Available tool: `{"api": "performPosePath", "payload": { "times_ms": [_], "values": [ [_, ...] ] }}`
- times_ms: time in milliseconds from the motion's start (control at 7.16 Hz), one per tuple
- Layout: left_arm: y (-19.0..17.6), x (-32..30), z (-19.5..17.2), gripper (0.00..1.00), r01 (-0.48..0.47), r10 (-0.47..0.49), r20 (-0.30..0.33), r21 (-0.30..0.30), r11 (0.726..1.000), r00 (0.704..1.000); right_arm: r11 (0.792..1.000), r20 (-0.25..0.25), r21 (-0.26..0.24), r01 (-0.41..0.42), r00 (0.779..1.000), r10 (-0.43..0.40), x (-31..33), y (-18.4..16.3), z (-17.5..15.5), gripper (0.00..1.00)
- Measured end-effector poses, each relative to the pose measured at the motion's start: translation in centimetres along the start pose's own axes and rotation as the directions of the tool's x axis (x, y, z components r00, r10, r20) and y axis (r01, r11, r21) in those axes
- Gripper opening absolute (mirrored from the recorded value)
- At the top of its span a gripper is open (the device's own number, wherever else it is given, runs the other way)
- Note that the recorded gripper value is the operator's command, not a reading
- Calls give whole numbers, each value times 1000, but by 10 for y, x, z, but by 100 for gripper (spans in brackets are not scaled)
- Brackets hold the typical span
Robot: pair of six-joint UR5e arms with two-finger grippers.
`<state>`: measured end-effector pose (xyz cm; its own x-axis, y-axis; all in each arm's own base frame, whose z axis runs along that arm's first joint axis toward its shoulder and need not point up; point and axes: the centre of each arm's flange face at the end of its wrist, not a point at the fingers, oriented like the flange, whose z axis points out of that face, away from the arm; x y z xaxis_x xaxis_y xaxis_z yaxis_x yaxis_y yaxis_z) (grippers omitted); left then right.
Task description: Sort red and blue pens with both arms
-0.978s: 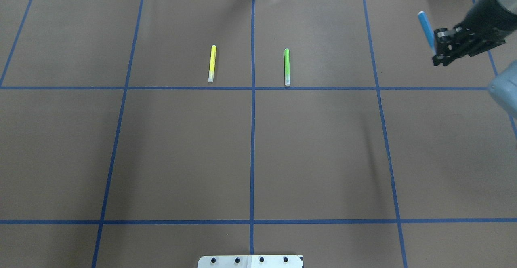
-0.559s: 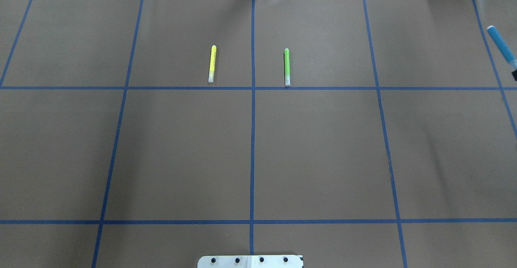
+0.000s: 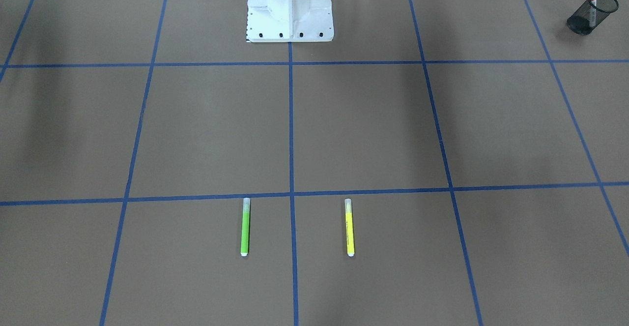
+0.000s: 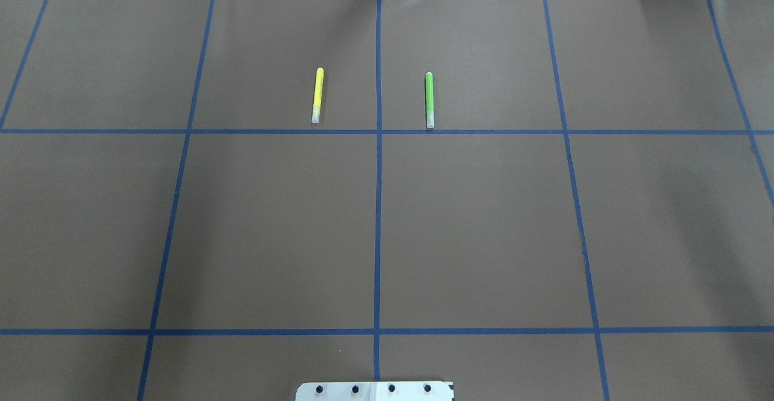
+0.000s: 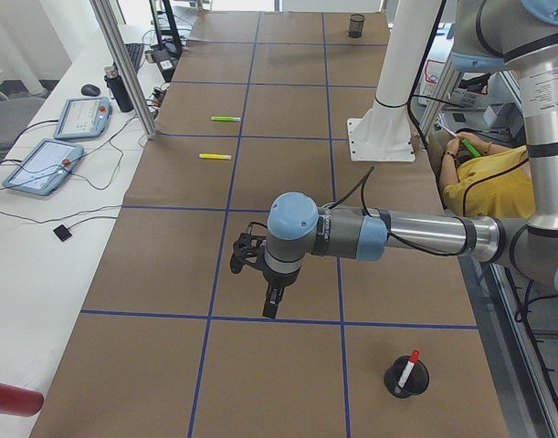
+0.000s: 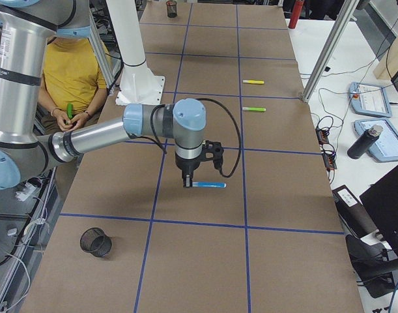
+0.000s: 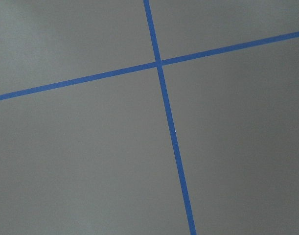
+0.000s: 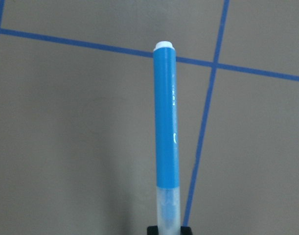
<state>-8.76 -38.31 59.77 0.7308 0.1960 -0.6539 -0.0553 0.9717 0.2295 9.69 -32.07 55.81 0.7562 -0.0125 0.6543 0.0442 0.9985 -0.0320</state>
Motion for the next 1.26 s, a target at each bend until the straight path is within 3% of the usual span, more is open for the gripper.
{"api": "performPosePath", "payload": {
  "times_ms": [140,279,419,559,838,978,1257],
  "values": [
    [0,0,0,100,-2,2,0,1,1000,1000,992,51,-5,-127,991,127,35,53,10,0],
    [0,0,-1,100,-3,3,0,2,1000,1000,964,121,-15,-267,956,266,59,107,23,0],
    [-1,1,-1,100,-3,3,-2,3,1000,1000,911,190,-31,-411,892,409,76,156,33,0],
    [-1,2,-1,100,-4,4,-10,5,1000,1000,840,254,-61,-539,805,535,86,197,41,0],
    [-1,4,-1,100,-6,6,-25,10,1000,1000,662,369,-174,-729,575,730,90,261,54,0],
    [-2,4,-2,100,-11,11,-26,15,1000,1000,575,407,-249,-779,455,792,85,283,60,0],
    [-3,5,-3,100,-20,21,-26,25,999,999,439,434,-394,-807,258,863,76,311,74,0]
  ]
}}
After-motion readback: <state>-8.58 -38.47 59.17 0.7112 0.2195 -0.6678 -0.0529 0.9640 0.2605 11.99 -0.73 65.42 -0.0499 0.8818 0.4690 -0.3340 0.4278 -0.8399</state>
